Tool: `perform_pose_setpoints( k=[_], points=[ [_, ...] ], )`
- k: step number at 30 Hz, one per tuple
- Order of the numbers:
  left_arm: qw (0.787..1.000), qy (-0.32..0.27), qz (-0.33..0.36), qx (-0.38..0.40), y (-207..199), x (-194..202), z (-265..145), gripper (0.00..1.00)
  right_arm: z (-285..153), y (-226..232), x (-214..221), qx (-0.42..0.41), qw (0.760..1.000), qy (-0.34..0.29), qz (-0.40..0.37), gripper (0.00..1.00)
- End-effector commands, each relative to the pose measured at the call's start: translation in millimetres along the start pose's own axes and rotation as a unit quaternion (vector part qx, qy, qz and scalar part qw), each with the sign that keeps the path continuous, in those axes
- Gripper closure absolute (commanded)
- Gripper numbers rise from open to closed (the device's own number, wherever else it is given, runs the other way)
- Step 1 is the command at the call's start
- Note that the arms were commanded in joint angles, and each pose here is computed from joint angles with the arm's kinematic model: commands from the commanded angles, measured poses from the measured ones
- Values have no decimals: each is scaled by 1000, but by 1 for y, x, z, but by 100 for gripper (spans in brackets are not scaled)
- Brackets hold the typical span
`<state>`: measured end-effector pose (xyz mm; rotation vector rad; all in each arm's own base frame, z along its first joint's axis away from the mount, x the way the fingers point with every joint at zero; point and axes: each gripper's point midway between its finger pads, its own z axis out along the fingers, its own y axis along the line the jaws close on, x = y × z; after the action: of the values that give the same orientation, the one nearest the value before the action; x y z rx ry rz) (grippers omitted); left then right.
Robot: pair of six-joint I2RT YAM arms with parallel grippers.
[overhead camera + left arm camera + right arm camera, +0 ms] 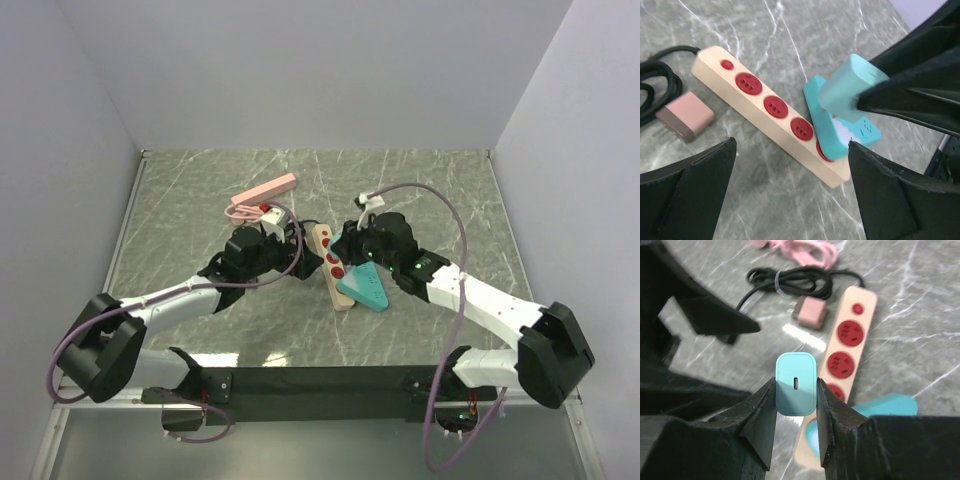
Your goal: Insert the plug
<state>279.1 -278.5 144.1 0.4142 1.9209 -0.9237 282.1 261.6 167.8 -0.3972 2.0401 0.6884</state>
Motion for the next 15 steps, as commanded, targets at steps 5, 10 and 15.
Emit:
perform_pose_setpoints(
  k=[5,10,15],
  points=[
    [997,-69,-8,-21,8,-49,13,1,34,-2,-46,-17,998,-64,19,100],
    [997,-71,-10,-24,16,-51,12,1,59,-7,-43,-9,998,-58,24,100],
    [997,-70,-10,-31,22,-50,9,1,75,-22,-36,15,998,-51,40,100]
  ],
)
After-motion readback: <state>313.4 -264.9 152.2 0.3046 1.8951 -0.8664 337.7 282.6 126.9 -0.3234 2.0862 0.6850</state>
